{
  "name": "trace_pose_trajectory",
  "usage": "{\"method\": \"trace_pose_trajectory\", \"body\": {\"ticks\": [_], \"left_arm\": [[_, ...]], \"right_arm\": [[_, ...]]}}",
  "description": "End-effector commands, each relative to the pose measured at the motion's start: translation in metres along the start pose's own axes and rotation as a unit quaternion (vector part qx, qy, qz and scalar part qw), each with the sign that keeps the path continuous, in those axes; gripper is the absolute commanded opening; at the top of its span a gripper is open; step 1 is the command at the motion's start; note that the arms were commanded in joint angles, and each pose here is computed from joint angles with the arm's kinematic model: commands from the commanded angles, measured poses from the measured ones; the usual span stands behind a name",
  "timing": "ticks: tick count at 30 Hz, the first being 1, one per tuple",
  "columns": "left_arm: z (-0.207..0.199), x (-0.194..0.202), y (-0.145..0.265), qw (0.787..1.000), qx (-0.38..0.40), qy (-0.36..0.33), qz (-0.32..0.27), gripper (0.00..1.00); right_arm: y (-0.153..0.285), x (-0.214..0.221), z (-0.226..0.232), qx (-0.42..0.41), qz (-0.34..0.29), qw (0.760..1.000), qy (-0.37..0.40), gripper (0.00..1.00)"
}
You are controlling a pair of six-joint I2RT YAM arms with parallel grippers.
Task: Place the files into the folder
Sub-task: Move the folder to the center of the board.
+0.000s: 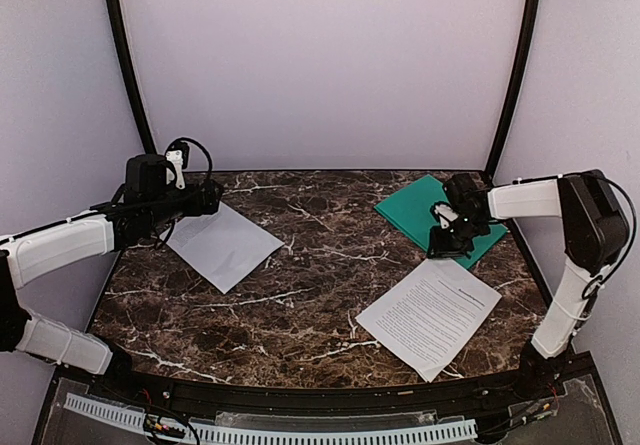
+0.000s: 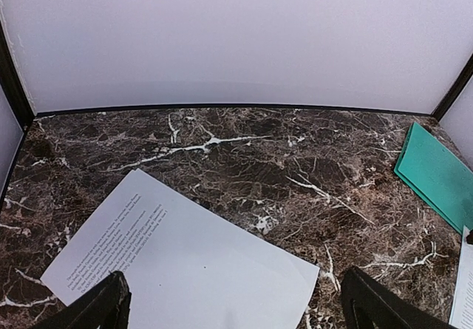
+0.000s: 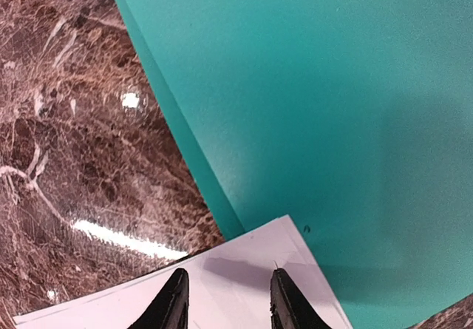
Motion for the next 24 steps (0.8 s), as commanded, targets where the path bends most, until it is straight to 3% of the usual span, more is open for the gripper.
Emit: {"method": "trace_pose_trajectory", "body": {"ticks": [1,10,18,24], "left_arm": [[-0.005,-0.005,0.007,1.0,0.012,0.004,-0.005,1.0],[-0.005,-0.005,0.008,1.0,0.015,0.004,-0.009,1.0],[-0.005,-0.005,0.008,1.0,0.013,0.001,-0.009,1.0],[-0.007,-0.004,0.007,1.0,0.02,0.002,-0.004,1.0]], "right_arm": [[0.011,0.009,0.014,-0.006,-0.007,1.0,0.001,0.36],[0.029,-0.013,0.016,0.043,-0.043,0.997,0.047,0.46],[0.011,-0.058,0.014,0.079,-0.049,0.99,0.111,0.69],[0.009,-0.069,-0.011,0.134,-0.044,0.987,0.072,0.77]]}}
Point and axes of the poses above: each gripper's point midway between its finger pads, its own y axis back along the fingers, its own z axis along the line the jaws close on, x = y × z, the point moved 10 cm from there along y, back along the fingers, and after that the axes turned 13 degrees about y, right-handed, at the moved point
